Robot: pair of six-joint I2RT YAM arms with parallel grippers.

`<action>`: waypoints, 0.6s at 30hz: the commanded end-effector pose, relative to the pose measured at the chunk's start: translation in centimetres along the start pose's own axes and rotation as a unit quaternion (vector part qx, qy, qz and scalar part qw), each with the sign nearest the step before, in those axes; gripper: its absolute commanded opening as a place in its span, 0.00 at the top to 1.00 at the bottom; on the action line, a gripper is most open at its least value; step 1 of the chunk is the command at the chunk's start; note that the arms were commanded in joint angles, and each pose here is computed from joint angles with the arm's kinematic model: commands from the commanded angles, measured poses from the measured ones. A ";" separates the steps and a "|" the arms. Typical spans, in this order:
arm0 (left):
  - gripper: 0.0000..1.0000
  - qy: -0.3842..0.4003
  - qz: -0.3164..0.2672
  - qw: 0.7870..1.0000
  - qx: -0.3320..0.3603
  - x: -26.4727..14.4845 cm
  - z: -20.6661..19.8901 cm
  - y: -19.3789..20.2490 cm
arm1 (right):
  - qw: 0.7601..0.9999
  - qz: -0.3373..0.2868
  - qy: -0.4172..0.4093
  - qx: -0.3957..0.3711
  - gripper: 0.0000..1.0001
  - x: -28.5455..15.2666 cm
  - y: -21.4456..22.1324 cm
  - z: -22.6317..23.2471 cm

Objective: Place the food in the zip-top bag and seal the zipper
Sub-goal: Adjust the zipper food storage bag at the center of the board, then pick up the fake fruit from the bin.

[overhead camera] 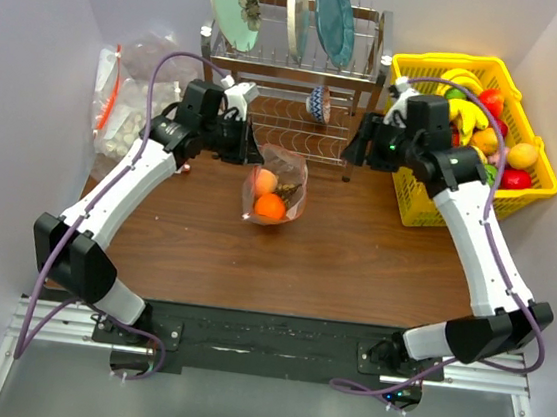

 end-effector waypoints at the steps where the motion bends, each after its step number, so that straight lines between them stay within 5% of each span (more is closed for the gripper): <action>1: 1.00 -0.029 -0.043 0.998 0.037 -1.5 0.1 -1.8 | 0.995 -0.072 0.060 0.046 0.41 -3.9 -3.3 -4.3; 8: 1.00 -0.010 -0.035 0.999 0.040 -0.3 0.6 -0.6 | 0.962 -0.145 0.210 0.094 0.43 -6.0 -6.4 -10.5; 18: 1.00 0.018 -0.057 0.997 0.050 -0.3 0.1 -0.3 | 0.918 -0.213 0.310 0.122 0.43 -5.9 -8.3 -15.0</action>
Point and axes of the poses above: each gripper's point midway between its finger pads, its own x axis out along the fingers, its own z axis along the line the jaws close on, y = z × x, the point moved 7 cm from there along -x, back along the fingers, and after that the axes turned 8 degrees about x, right-handed, at the moved point
